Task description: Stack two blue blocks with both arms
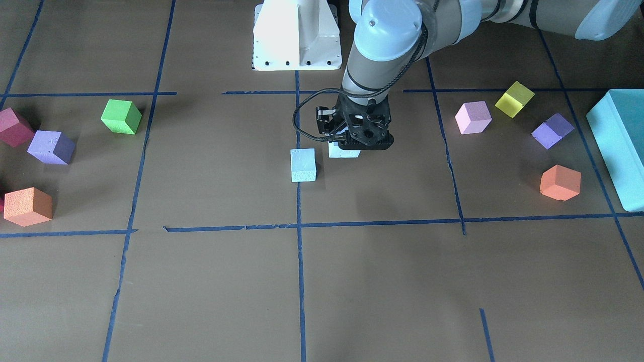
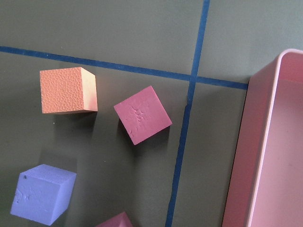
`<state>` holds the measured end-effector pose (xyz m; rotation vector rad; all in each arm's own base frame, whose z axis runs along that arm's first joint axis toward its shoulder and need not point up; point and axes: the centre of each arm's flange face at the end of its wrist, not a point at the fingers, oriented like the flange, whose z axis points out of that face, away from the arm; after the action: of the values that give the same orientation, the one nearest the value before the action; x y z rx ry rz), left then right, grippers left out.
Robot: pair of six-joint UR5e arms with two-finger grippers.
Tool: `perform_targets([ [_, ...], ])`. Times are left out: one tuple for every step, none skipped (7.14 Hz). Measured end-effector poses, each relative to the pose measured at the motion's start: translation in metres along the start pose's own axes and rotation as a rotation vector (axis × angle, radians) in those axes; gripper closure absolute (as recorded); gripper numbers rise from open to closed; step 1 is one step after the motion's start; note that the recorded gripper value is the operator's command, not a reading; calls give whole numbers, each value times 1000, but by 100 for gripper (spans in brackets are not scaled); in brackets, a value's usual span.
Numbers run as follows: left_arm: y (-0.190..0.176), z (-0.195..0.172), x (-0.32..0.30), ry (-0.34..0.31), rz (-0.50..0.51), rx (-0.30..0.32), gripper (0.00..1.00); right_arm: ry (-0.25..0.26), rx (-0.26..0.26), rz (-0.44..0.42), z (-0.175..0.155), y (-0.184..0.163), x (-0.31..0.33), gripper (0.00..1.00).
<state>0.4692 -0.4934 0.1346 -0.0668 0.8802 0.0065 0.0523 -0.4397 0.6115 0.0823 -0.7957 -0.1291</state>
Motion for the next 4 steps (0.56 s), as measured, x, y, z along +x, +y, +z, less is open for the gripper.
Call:
perform_targets([
  [4,10,19,-8,-10,-3,99,0,-7,9,3,4,2,0],
  [7,26,39,-13,-17,3,99,-1,-12,14,4,5,4,0],
  [7,42,53,-11,-17,11,99,-2,-14,16,5,6,5,0],
  [3,57,59,-11,-17,13,99,-3,-15,18,6,6,5,0],
])
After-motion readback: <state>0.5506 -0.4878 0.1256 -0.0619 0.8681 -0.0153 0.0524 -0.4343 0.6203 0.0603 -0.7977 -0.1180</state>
